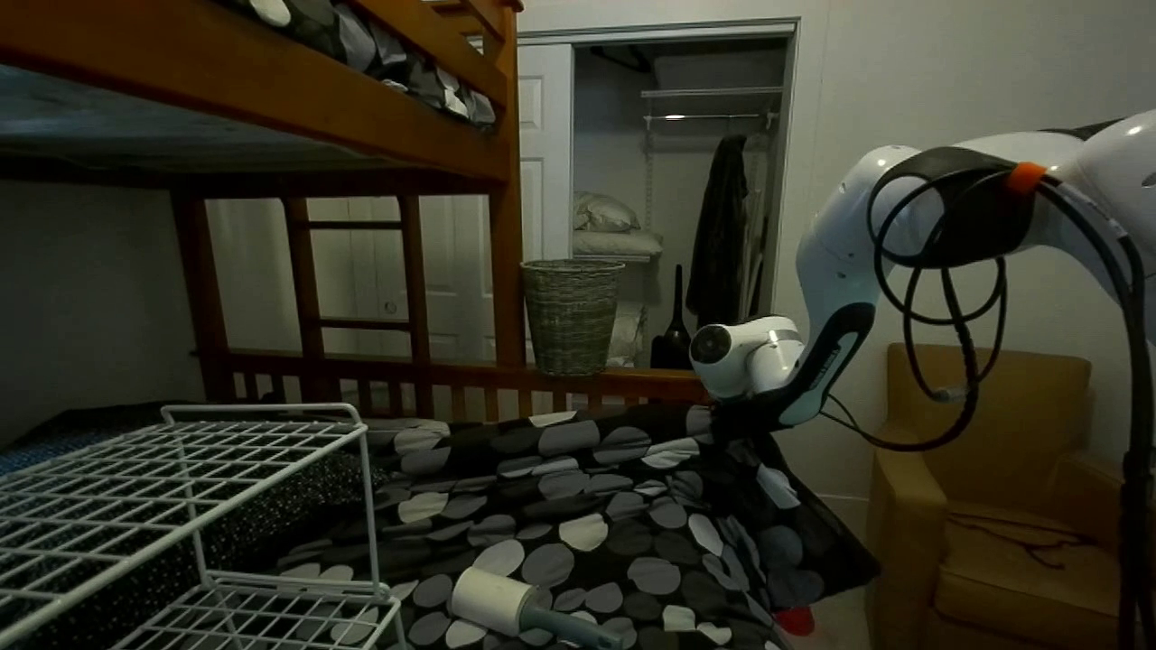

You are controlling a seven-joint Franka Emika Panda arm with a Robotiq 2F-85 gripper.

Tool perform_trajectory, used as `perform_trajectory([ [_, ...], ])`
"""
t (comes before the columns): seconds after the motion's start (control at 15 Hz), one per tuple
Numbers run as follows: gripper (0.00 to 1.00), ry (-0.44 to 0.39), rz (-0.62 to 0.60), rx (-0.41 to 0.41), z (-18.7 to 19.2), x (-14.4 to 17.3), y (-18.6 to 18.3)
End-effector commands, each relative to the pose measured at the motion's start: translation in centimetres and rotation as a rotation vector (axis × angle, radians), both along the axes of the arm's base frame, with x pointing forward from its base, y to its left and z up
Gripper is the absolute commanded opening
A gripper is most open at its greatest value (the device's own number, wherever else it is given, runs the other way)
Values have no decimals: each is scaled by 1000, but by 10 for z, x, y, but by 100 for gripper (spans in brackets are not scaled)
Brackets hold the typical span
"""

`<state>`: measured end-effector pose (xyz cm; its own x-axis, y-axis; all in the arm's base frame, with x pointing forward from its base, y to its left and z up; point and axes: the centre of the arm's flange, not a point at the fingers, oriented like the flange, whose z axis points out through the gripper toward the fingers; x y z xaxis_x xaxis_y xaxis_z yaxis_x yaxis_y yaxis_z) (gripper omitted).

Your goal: Pull on the blanket

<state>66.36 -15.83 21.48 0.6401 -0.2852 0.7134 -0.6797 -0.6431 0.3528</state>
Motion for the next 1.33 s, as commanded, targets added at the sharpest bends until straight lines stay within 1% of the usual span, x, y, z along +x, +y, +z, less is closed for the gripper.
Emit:
perform_trajectory([
  [0.0, 2, -74, -141, -57, -29, 34, -37],
  [0.13, 2, -97, -200, -43, -40, 46, -41],
  [0.2, 6, -74, -96, -21, -24, 27, -10],
  [0.4, 6, -88, -127, -21, -37, 38, -13],
  [0.6, 6, -95, -130, -20, -36, 40, -14],
  [0.67, 2, -96, -130, -19, -36, 40, -14],
  [0.73, 2, -162, -209, -38, -42, 55, -17],
  [0.8, 2, -194, -263, -21, -46, 65, -19],
  [1.0, 2, -254, -382, 27, -50, 88, -16],
  [1.2, 2, -321, -498, 61, -60, 102, -12],
  [1.27, 2, -341, -507, 59, -64, 106, -14],
])
